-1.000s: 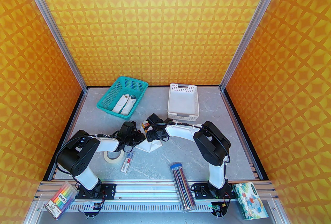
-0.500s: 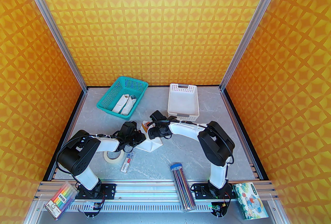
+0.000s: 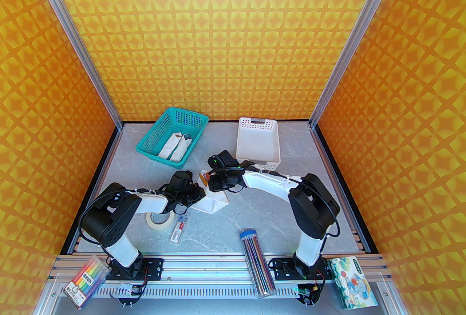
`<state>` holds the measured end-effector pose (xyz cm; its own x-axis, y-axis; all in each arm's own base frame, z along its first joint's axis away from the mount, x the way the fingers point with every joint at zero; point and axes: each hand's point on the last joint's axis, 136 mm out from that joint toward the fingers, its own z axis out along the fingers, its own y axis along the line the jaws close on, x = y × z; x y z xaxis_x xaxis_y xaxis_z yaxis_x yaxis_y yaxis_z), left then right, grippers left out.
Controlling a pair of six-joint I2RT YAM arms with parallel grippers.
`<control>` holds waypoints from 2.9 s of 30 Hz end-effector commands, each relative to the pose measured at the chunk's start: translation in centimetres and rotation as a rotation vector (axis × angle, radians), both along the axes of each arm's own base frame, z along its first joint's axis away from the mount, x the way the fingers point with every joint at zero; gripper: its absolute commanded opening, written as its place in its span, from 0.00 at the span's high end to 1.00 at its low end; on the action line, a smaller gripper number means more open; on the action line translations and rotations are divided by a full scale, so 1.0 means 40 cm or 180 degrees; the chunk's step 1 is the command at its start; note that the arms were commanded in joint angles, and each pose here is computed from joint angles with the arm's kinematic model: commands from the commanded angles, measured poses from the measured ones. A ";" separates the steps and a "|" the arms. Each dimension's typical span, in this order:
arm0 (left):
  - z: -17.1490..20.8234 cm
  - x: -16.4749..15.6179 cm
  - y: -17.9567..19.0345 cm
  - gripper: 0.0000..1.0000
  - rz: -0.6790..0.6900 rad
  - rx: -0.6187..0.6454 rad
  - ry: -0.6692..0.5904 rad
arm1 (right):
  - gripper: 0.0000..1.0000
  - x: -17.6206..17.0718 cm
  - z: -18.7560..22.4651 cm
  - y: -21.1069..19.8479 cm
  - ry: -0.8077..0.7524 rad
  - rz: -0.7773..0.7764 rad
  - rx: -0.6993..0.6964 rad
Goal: Place the utensils on the paper napkin and roll it up
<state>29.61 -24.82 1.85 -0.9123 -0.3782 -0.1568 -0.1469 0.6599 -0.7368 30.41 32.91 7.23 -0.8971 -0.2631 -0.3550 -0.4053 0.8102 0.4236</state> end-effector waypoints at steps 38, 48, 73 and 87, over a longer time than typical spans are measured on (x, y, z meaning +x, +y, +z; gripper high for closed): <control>-0.072 -0.042 0.031 1.00 0.0028 0.0208 0.0316 | 1.00 0.013 -0.134 0.003 0.0097 -0.0092 -0.0552; -0.072 -0.044 0.032 1.00 0.0026 0.0210 0.0321 | 1.00 0.031 -0.131 -0.063 -0.0046 -0.0180 -0.1005; -0.072 -0.043 0.031 1.00 0.0023 0.0209 0.0315 | 0.99 0.022 -0.078 0.038 0.0017 -0.0056 -0.0237; -0.073 -0.044 0.031 1.00 0.0027 0.0210 0.0324 | 1.00 0.020 -0.145 0.028 0.0142 -0.0088 -0.0400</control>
<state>29.63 -24.93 1.85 -0.9131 -0.3776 -0.1536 -0.1464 0.6556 -0.7408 31.25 34.45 3.09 -0.9073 -0.2827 -0.3114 -0.3870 0.8511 0.3548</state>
